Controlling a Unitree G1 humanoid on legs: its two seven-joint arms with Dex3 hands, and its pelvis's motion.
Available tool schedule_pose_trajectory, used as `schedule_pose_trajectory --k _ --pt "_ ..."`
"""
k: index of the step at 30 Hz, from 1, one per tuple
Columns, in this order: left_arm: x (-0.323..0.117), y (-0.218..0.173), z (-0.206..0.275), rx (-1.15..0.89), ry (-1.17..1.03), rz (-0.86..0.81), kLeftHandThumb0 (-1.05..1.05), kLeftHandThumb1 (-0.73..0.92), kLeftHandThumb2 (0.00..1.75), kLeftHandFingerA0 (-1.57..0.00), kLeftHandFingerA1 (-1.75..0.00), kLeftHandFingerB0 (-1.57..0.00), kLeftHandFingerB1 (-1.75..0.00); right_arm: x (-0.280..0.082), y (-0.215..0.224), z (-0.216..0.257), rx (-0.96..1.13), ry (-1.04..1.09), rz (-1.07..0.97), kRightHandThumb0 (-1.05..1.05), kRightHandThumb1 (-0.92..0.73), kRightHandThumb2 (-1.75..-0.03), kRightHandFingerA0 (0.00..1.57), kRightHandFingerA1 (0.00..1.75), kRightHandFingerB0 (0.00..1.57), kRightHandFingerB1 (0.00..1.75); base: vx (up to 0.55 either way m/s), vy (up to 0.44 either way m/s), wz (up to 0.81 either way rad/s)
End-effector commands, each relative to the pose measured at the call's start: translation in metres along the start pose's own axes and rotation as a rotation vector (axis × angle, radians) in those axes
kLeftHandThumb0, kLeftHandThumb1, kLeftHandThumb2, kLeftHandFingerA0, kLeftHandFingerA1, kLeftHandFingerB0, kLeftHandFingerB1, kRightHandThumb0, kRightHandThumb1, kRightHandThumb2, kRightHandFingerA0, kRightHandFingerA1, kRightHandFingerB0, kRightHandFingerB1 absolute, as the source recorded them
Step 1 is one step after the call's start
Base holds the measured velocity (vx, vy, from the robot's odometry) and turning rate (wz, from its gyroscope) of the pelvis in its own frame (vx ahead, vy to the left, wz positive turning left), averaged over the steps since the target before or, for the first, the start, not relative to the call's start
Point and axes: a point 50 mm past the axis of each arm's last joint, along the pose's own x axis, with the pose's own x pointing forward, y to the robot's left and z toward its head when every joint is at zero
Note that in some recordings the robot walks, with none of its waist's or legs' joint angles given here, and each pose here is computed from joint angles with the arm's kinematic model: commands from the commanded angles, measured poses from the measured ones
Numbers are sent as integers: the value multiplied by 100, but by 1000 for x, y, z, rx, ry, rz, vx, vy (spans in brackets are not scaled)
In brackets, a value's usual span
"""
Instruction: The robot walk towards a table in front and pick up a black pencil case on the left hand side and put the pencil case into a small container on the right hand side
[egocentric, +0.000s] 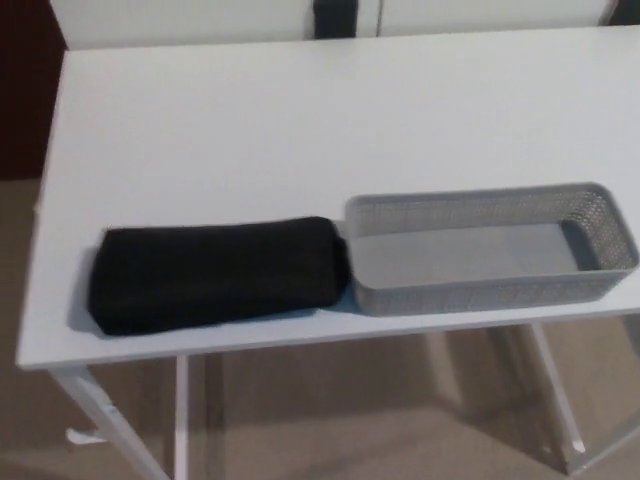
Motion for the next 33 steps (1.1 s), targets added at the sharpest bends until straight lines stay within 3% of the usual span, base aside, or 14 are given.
schedule_pose_trajectory --k 1,8,9,11,12,15,17,19,20,25,26,27,29,33 --pt "-1 4 1 16 -9 11 -42 52 56 -40 -41 -28 -32 1 -5 1 -14 4 -13 -26 -46 -53 70 52 46 44 8 150 6" --pt "-2 3 -2 24 2 23 -42 51 56 -40 -40 -25 -31 1 -6 0 -11 10 1 -24 -48 -54 66 51 45 43 60 44 5" --pt "-1 3 -1 18 -1 26 -28 34 86 -29 -59 -10 -49 2 -7 2 -19 9 1 -25 -48 -54 66 50 45 43 0 0 0" --pt "-1 3 0 13 -4 38 -29 34 85 -29 -59 -7 -47 4 -7 3 -27 7 -2 -24 -47 -54 67 52 45 44 0 0 0" --pt "-1 2 -1 3 -6 48 -40 49 55 -35 -43 -21 -29 3 -7 3 -27 7 -3 -24 -47 -54 67 52 46 44 0 0 0" --pt "-2 2 -1 -34 -15 65 -39 49 56 -25 -43 -15 -29 3 -6 3 -25 6 -2 -25 -47 -54 67 52 46 44 0 0 0" --pt "-2 7 2 -109 -48 124 -34 46 56 -4 -30 -4 -24 4 -5 5 -7 5 -3 -23 -48 -54 65 51 46 43 0 0 0" --pt "-2 14 8 -231 -90 212 -39 42 70 -1 -26 -2 -18 6 -7 7 -7 0 -5 -24 -48 -54 66 51 46 43 0 0 0" --pt "-3 16 11 -253 -104 231 -36 48 58 0 -26 0 -17 7 -8 9 -12 -3 -7 -25 -48 -54 67 51 46 43 0 0 0" --pt "-9 36 17 -420 -162 294 -34 48 59 0 -26 0 -13 13 -11 18 -14 -21 -20 -25 -47 -54 69 52 46 43 0 0 0" --pt "-11 39 15 -468 -171 293 -34 53 55 0 -14 0 -10 13 -10 18 -13 -21 -21 -25 -47 -54 68 51 46 43 0 0 0" --pt "-16 47 12 -607 -194 346 -30 41 72 0 -9 0 -11 11 -11 17 -10 -22 -23 -26 -47 -54 68 52 46 44 0 0 0" --pt "-23 53 12 -747 -246 394 -29 43 71 0 0 -3 -6 10 -11 16 9 -26 -26 -24 -47 -54 68 52 46 44 0 0 0" --pt "-57 75 15 -694 -312 442 -63 39 69 0 0 0 0 9 -16 12 -9 -10 -23 -23 -48 -54 66 51 46 43 0 0 0"
